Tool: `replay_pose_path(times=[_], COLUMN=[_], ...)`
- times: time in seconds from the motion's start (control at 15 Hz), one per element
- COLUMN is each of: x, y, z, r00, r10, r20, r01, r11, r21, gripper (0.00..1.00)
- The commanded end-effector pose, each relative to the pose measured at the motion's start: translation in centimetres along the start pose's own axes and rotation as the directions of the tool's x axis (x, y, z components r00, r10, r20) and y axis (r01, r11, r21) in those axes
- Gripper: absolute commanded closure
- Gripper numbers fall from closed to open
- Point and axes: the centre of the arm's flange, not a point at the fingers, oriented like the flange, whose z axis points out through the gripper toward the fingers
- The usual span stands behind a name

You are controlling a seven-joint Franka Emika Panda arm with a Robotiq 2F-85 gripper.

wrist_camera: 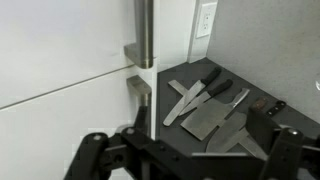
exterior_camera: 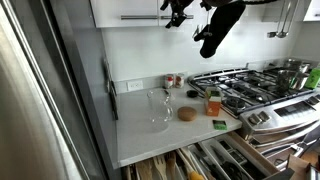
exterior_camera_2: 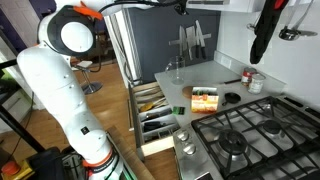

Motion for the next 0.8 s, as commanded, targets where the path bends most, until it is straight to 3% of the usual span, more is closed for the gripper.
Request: replay_pose_path(times=[0.0,0.33,0.73], x=[-2.2,-4.7,-5.0], y=[2.6,2.7,1.5], z=[0.3,0.9,2.5], r00=[1.0,0.997,0.997], r10=[-0.01,0.007,0.003], r20=[0.022,0.08,0.081], r01=[0.011,-0.002,0.0], r11=[0.998,0.998,0.999], r21=[-0.059,-0.059,-0.035], gripper=[0.0,0.0,0.0])
